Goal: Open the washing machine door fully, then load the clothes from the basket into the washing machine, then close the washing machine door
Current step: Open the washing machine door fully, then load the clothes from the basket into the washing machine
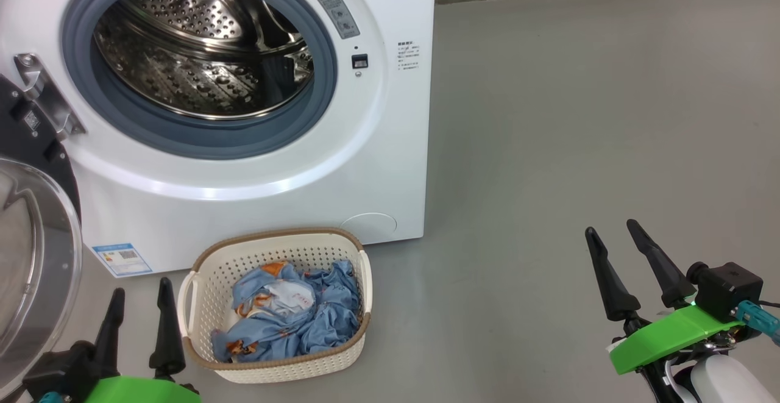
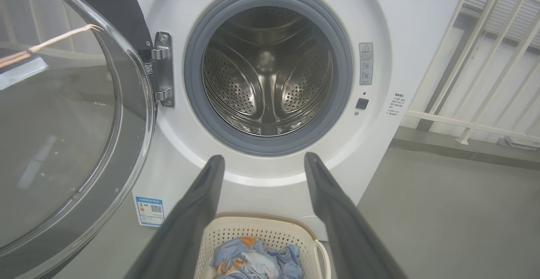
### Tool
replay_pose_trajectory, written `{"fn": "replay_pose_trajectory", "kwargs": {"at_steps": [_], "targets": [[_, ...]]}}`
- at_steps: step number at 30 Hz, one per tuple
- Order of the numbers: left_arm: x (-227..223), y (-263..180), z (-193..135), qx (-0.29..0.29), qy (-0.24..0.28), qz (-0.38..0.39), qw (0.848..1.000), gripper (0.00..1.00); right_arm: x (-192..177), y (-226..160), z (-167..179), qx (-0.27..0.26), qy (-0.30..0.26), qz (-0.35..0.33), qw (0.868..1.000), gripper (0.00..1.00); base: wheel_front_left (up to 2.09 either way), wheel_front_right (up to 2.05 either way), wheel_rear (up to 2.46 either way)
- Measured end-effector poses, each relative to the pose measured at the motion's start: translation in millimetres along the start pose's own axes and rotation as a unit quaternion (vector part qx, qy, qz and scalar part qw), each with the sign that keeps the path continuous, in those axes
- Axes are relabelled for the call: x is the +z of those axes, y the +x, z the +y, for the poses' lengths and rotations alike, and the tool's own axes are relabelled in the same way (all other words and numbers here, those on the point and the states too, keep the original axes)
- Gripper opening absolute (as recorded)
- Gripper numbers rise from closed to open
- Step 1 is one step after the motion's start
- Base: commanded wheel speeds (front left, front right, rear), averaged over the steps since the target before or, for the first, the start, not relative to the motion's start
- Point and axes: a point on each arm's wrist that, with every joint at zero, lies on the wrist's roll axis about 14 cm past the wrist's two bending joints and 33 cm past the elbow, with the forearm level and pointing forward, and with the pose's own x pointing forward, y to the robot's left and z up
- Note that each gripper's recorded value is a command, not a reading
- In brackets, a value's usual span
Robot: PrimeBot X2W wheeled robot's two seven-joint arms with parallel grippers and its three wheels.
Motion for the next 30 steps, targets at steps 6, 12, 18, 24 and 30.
{"fn": "replay_pose_trajectory", "kwargs": {"at_steps": [6,12,18,24,30], "targets": [[-5,-2,4,0.005,0.0,0.006,1.0,1.0,1,3,-1,-0.001,0.0,-0.003,1.0,1.0,0.0,0.0,0.0],[-8,-4,7,0.008,0.0,0.011,1.0,1.0,4,6,-1,0.0,-0.003,-0.007,1.0,1.0,0.0,0.0,0.0],[-8,-6,9,0.011,0.0,0.011,1.0,1.0,5,8,1,0.003,-0.003,-0.008,1.0,1.0,0.0,0.0,0.0],[-8,-8,11,0.013,-0.001,0.011,1.0,1.0,4,10,3,0.006,-0.002,-0.007,1.0,1.0,0.0,0.0,0.0],[-8,-9,13,0.016,-0.001,0.009,1.0,1.0,4,11,5,0.008,0.0,-0.008,1.0,1.0,0.0,0.0,0.0]]}}
